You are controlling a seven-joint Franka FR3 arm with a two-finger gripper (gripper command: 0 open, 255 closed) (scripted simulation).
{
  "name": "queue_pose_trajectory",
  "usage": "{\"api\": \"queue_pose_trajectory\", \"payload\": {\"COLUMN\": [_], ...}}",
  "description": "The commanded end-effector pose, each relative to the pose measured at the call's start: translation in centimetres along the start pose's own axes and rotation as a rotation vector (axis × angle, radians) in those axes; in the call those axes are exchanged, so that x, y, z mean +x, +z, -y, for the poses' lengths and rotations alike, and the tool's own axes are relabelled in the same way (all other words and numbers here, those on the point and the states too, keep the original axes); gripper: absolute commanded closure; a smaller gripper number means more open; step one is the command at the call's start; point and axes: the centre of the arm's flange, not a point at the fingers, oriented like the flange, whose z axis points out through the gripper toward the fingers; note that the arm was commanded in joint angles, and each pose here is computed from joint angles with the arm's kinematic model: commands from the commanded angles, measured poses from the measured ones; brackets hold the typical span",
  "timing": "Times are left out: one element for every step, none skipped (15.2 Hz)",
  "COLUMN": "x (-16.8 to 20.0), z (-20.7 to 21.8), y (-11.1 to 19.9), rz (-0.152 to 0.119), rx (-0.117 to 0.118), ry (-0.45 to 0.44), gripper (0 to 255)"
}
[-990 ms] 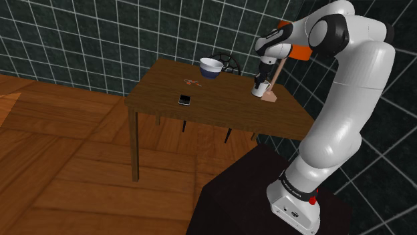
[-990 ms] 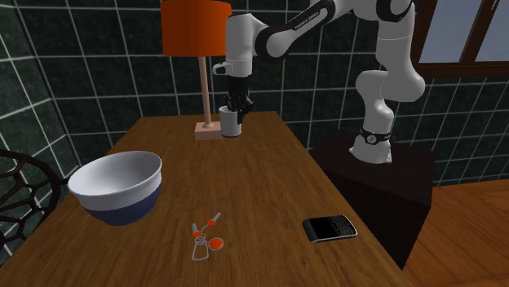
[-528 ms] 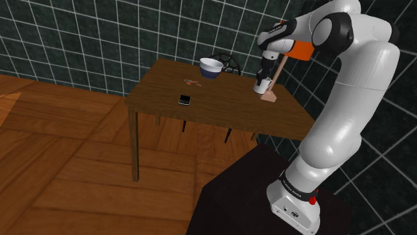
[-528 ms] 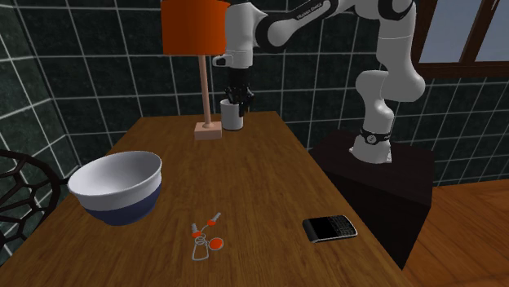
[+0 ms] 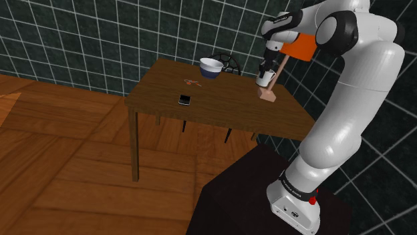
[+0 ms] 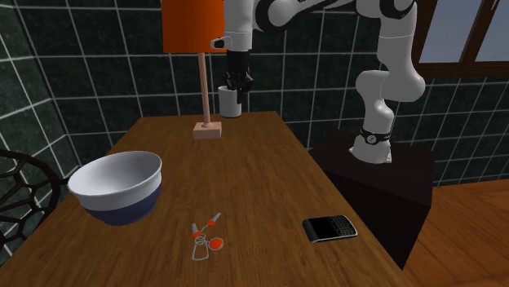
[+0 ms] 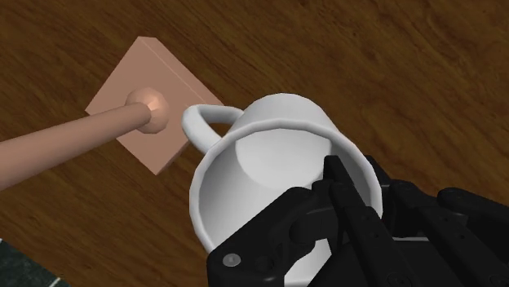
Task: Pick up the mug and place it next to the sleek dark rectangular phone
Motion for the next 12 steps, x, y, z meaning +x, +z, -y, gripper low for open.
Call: {"api": "queue_pose_trajectory", "payload": {"x": [-0.1,-0.1,-0.1,-0.1,-0.1,-0.1,-0.1,-0.1,0.4,0.8,1.3,1.8], "z": [-0.2,-0.2,-0.3,-0.3,-0.3,-0.4,-0.4,-0.4,0.8,2.0,3.3,4.5], "y": [-1.2,-1.7,-2.3,-2.8,-3.3,-3.8,-4.4,-4.8,-4.9,-4.9,-5.0,-5.1], "rz": [-0.002,-0.002,-0.002,-0.002,-0.002,-0.002,-0.002,-0.002,-0.002,-0.002,-0.002,-0.002], "rx": [-0.002,-0.002,-0.002,-0.002,-0.002,-0.002,-0.002,-0.002,-0.002,-0.002,-0.002,-0.002], "ry": [0.002,0.002,0.002,0.002,0.002,0.002,0.002,0.002,0.002,0.002,0.002,0.002], "gripper": [255,255,255,255,255,255,255,255,255,255,255,255]}}
